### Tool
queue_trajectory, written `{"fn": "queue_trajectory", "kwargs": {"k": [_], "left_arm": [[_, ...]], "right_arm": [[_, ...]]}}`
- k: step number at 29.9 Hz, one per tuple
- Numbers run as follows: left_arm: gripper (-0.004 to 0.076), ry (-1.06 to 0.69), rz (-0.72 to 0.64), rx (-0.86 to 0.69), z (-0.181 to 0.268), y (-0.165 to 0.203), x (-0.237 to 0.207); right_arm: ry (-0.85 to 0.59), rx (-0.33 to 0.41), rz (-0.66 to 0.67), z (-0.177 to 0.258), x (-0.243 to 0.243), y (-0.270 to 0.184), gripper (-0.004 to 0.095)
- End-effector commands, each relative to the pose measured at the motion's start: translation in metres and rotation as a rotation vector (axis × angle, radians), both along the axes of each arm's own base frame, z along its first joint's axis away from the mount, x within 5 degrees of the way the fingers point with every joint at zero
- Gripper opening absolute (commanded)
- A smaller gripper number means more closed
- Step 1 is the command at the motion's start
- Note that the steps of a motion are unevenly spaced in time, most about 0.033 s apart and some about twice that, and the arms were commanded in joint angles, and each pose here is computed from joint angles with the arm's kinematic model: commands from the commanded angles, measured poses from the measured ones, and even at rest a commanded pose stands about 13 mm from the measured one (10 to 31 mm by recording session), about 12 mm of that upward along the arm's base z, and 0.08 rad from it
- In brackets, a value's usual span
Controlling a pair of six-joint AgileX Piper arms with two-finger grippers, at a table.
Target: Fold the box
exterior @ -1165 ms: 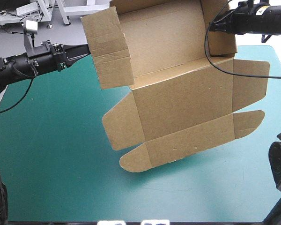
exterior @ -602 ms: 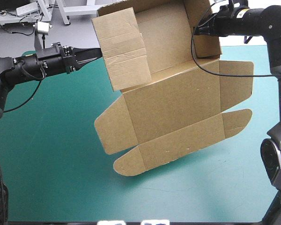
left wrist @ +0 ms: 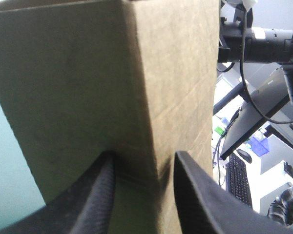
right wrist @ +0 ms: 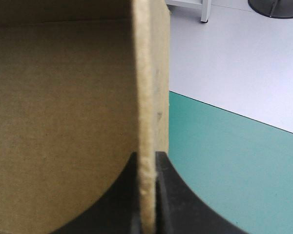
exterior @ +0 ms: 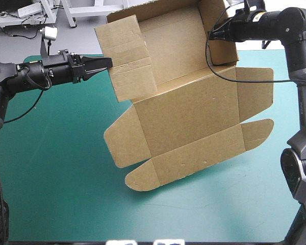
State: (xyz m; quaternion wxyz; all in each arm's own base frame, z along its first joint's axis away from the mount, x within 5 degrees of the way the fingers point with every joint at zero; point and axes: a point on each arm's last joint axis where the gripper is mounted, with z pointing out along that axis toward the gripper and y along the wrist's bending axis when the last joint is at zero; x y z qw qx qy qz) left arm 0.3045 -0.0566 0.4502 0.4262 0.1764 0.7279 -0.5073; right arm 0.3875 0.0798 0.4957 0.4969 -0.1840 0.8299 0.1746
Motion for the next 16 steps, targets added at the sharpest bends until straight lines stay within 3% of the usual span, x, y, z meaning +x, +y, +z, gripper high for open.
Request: {"fn": "queue_trajectory", "kwargs": {"k": [1, 12, 16], "left_arm": [[0.0288, -0.074, -0.034, -0.044, 0.024, -0.005, -0.018], [0.0288, -0.078, 0.061, 0.099, 0.013, 0.001, -0.010], [0.0288, -0.089, 0.128, 0.142, 0.010, 0.005, -0.005]], "right_arm": [[-0.142, 0.092, 0.012, 0.037, -0.024, 0.007, -0.0009], [-0.114, 0.097, 0.075, 0.030, -0.025, 0.038, -0.0009], [-0.108, 0.052, 0.069, 0.027, -0.028, 0.049, -0.0009]]}}
